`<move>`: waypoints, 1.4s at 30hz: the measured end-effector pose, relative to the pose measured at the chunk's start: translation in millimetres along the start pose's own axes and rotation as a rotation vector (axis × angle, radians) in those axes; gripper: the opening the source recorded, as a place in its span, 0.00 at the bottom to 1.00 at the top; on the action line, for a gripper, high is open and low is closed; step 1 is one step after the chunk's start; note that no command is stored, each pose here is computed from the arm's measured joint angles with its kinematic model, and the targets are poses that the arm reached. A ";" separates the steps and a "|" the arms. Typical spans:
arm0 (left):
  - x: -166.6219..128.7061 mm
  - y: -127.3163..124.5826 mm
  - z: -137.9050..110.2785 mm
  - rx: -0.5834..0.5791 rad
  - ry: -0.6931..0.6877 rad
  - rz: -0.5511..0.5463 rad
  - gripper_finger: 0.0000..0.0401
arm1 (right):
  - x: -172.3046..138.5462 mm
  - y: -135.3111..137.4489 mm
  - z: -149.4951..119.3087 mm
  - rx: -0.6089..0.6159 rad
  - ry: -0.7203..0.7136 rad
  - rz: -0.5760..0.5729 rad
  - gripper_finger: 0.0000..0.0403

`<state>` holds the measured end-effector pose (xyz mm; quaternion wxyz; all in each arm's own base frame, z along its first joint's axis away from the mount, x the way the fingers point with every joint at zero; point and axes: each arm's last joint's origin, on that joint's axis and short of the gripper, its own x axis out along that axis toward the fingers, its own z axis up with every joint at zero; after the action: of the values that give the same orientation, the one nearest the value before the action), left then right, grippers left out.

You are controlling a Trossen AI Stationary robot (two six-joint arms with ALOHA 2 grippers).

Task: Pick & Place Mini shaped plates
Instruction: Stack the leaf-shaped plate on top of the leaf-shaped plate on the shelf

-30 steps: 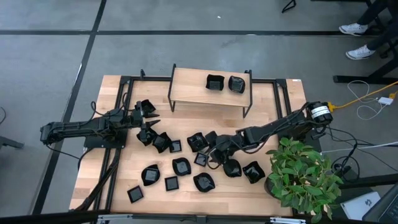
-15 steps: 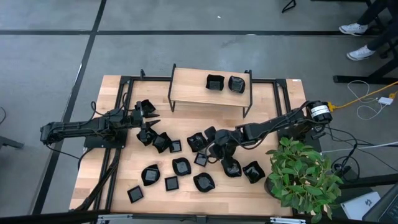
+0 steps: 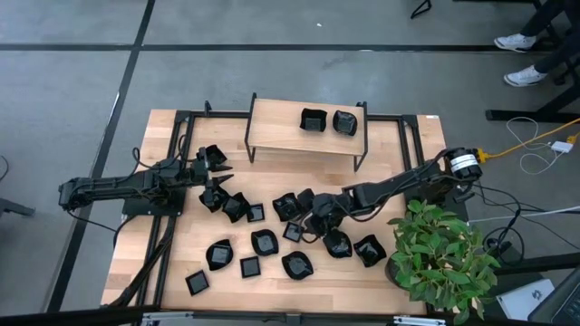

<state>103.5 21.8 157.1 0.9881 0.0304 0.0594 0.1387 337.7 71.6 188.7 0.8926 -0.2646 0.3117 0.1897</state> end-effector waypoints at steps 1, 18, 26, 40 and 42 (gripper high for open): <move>0.0 0.0 0.1 0.000 0.000 0.000 0.26 | 3.1 0.2 -0.8 0.000 -0.002 -0.002 0.50; 0.0 0.0 0.0 0.000 0.000 0.000 0.26 | 22.7 -10.9 -18.3 0.032 0.078 -0.107 0.38; 0.0 0.0 0.0 0.000 0.000 0.000 0.26 | 22.5 -9.0 -21.8 0.031 0.114 -0.086 0.25; 0.0 0.0 0.0 0.000 0.000 0.000 0.26 | 29.9 -7.8 -26.7 0.027 0.144 -0.108 0.17; 0.0 0.0 0.0 0.000 0.000 0.000 0.26 | 30.0 -7.8 -26.8 0.027 0.145 -0.107 0.15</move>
<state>103.5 21.8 157.1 0.9881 0.0304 0.0593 0.1388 351.4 54.8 153.9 0.8801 -0.2821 0.3633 0.1178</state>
